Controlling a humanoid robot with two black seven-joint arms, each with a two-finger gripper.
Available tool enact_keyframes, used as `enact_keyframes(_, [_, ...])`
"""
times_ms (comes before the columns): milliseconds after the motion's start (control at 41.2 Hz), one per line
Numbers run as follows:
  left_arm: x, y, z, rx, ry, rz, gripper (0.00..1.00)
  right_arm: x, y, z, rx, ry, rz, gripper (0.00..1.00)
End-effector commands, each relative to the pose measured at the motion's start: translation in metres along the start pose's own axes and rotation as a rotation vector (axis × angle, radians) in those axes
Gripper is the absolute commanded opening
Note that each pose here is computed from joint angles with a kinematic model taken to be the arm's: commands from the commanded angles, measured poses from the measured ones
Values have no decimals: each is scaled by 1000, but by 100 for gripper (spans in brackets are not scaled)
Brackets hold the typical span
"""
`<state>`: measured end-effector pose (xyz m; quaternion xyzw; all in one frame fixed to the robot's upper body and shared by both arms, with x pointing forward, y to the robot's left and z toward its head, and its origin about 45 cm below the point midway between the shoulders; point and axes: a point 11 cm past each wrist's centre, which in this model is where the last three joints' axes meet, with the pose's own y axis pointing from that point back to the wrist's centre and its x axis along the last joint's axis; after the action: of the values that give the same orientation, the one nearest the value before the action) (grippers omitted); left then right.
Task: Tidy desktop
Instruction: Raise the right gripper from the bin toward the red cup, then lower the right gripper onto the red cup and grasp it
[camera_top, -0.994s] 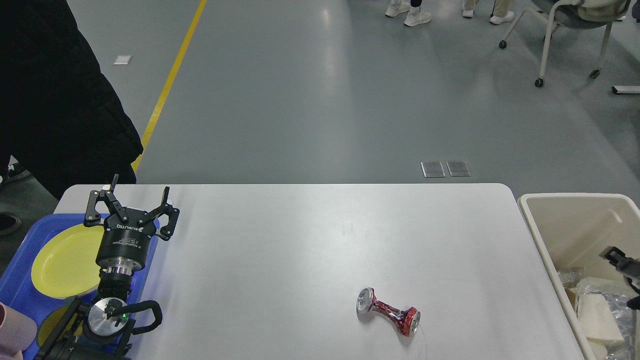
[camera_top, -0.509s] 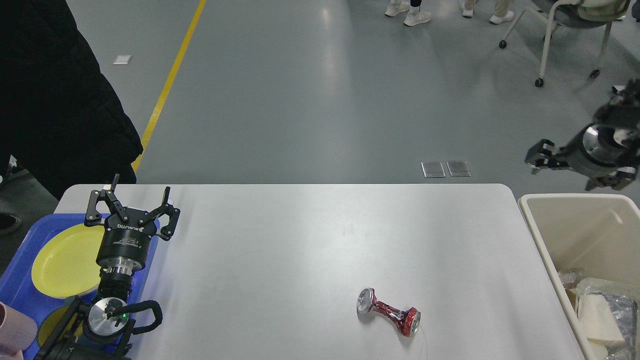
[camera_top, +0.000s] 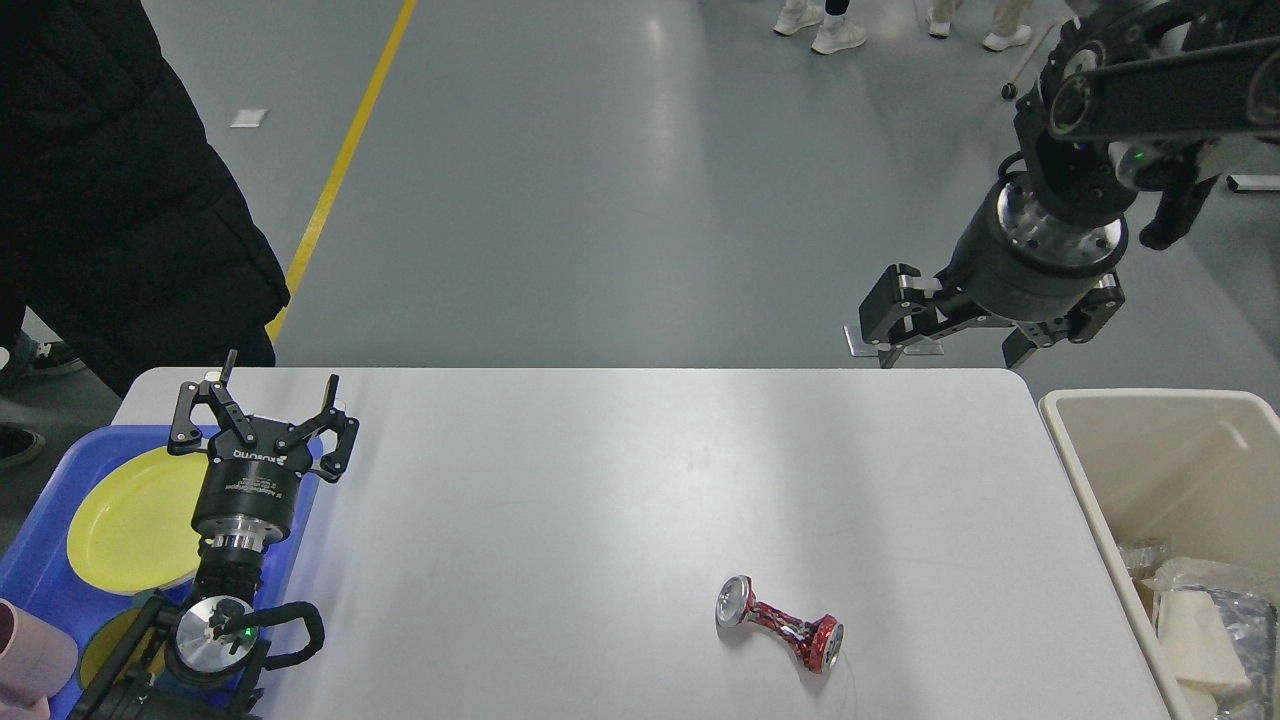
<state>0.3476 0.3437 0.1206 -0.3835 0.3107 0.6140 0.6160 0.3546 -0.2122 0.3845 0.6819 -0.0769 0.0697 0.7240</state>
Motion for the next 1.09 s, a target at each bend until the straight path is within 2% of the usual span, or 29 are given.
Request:
enact_keyframes(0, [0, 0, 0, 2, -1, -1, 96, -13, 1, -10, 44, -25, -37, 100])
enact_keyframes(631, [0, -1, 0, 1, 0, 0, 96, -17, -3, -24, 94, -20, -61, 100])
enact_keyframes(1067, [0, -1, 0, 1, 0, 0, 96, -31, -40, -42, 134, 11, -156, 100])
